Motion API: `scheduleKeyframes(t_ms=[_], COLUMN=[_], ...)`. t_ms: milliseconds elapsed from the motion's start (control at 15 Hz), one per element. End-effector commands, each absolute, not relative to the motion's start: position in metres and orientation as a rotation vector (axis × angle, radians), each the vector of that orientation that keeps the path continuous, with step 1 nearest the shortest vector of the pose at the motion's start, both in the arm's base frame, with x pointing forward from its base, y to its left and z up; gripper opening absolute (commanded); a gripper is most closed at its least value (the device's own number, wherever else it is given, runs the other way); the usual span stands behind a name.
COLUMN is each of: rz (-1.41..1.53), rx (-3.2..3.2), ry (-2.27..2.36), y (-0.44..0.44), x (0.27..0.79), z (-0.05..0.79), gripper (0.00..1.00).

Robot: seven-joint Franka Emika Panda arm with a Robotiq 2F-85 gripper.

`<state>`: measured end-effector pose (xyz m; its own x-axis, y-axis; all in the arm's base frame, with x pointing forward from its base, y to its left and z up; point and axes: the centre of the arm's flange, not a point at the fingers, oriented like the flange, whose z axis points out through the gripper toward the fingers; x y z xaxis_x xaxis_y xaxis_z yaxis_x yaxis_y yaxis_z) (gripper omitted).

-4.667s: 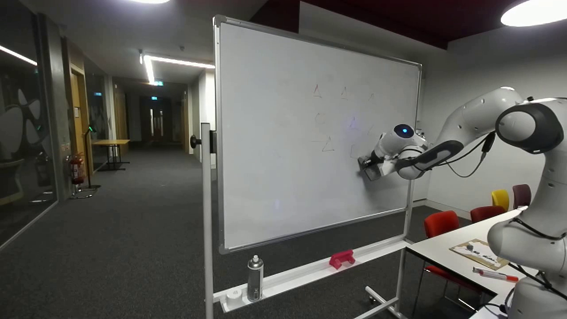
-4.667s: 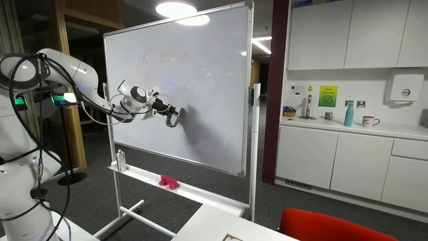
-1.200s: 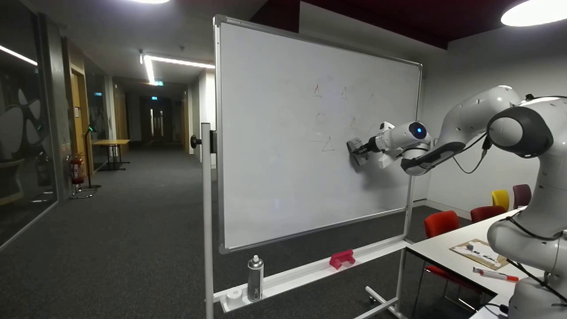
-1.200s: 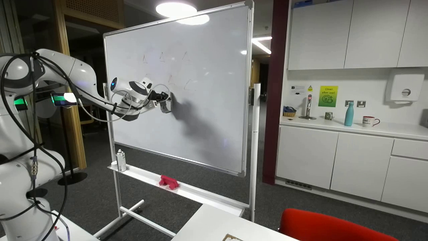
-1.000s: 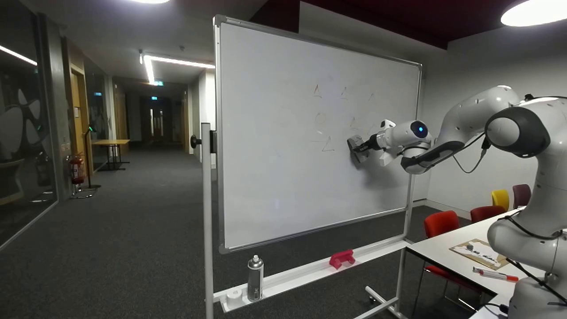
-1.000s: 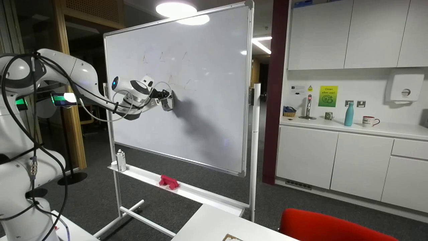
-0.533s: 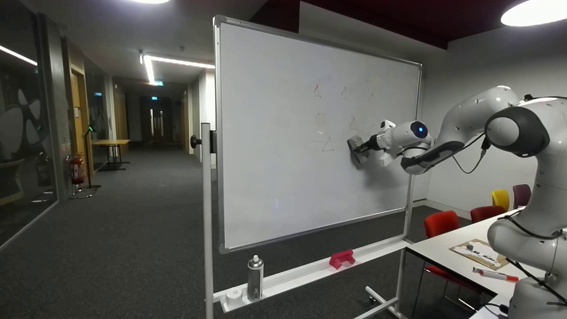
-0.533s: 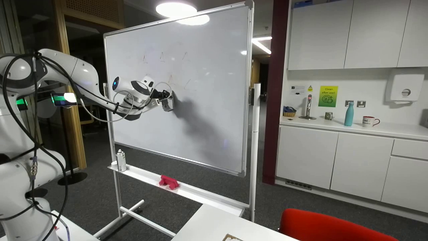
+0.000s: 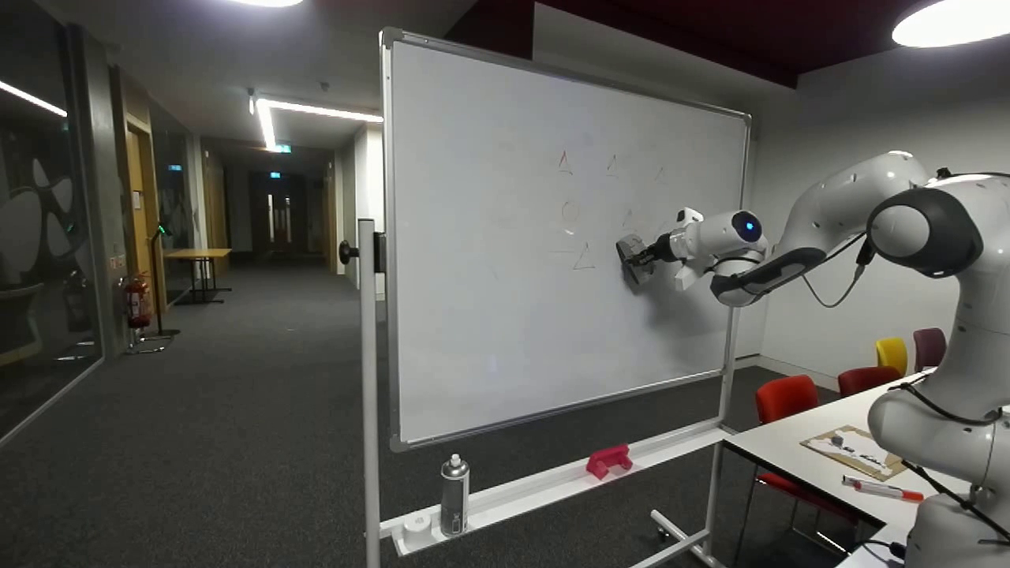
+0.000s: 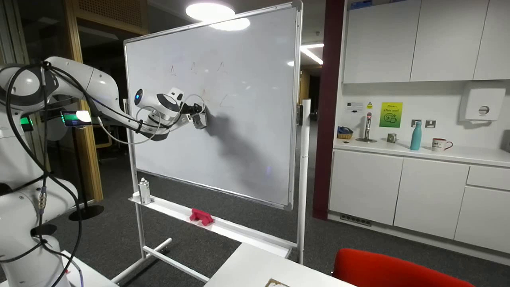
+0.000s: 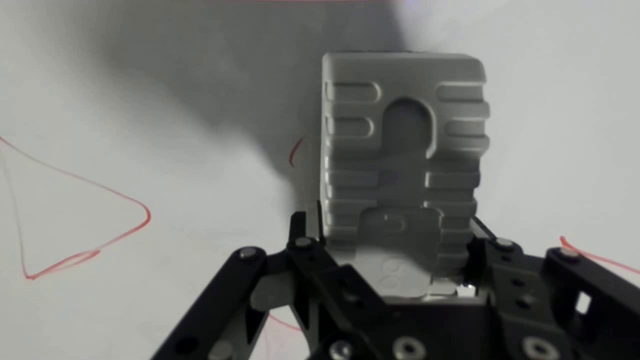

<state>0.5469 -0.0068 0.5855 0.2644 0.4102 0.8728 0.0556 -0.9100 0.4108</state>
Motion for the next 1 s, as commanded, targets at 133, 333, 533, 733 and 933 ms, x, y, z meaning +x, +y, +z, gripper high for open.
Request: scheduleKeyframes(t_ms=[133,333,533,733,933], rz=[1.703,1.697,1.66,1.597,1.56], rx=[2.217,2.205,2.205,2.222,2.237], ry=[0.453,0.458,0.461,0.451,0.424], y=[-0.009,-0.017,-0.022,-0.033,-0.053], x=[0.55,0.562,0.567,0.568,0.569], z=[0.585,0.58,0.572,0.557,0.546], gripper=[0.35,0.35,0.35,0.35,0.35])
